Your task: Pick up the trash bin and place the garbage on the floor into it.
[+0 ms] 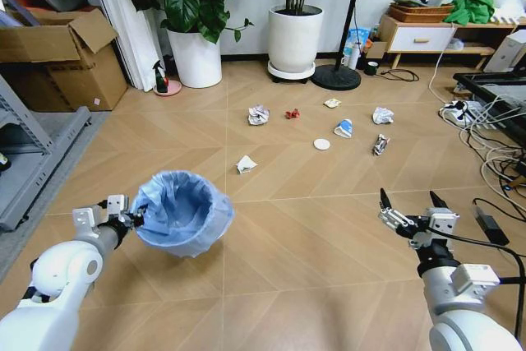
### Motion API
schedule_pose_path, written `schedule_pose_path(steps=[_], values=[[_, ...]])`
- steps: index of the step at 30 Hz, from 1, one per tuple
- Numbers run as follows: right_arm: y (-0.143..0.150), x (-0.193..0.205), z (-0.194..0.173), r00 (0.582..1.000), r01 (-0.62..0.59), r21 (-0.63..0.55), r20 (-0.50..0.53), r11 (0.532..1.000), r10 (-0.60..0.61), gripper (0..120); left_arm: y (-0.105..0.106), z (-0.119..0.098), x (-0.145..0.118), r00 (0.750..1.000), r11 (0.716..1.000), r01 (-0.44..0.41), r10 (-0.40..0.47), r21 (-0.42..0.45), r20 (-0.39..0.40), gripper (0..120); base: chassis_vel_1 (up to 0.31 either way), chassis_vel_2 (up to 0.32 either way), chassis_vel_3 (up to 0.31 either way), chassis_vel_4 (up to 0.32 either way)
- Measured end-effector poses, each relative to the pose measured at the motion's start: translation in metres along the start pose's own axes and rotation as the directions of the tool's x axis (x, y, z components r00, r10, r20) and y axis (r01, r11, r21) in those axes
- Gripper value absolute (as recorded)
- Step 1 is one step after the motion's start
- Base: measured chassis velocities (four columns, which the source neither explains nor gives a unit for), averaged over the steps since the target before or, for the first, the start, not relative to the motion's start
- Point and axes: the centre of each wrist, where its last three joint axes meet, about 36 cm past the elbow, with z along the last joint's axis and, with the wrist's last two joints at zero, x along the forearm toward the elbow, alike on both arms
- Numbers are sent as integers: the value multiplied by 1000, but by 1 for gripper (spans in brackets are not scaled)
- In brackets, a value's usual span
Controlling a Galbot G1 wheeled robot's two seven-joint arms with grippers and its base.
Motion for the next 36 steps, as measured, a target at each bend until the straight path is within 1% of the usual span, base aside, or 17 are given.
schedule_pose_path(steps=[2, 4, 5, 8, 10, 14, 20, 27, 36], values=[[0, 0, 0, 1000, -1, 2, -1, 1000, 1, 100, -7, 2, 8, 1000, 1000, 6, -6, 6, 10, 0, 0, 0, 0, 0], [0, 1, 0, 1000, -1, 5, -2, 1000, 1, 100, -10, 3, 11, 1000, 1000, 10, -10, 4, 15, 0, 0, 0, 0, 0], [-1, 1, -1, 1000, -3, 11, -2, 1000, 3, 100, -14, 6, 18, 999, 1000, 21, -21, -4, 26, 0, 0, 0, 0, 0], [-2, 1, -2, 1000, -4, 16, -1, 1000, 4, 100, -17, 9, 25, 999, 999, 36, -36, -16, 39, 0, 0, 0, 0, 0], [-3, 2, -2, 1000, -5, 20, -1, 1000, 5, 100, -20, 15, 33, 998, 999, 46, -45, -27, 49, 0, 0, 0, 0, 0], [-3, 2, -2, 1000, -2, 32, -2, 999, 2, 100, -26, 19, 43, 998, 999, 42, -40, -30, 53, 0, 0, 0, 0, 0], [-2, 3, -2, 1000, 10, 36, -4, 999, -9, 100, -30, 20, 50, 998, 999, 34, -31, -42, 57, 0, 0, 0, 0, 0], [-1, 4, -2, 1000, 16, 38, -3, 999, -16, 100, -32, 20, 52, 998, 998, 32, -29, -52, 59, 0, -26, 15, 15, -18], [1, 5, -2, 1000, 22, 37, -1, 999, -22, 100, -36, 20, 54, 998, 998, 25, -21, -56, 64, 0, -125, 113, 130, -129]])
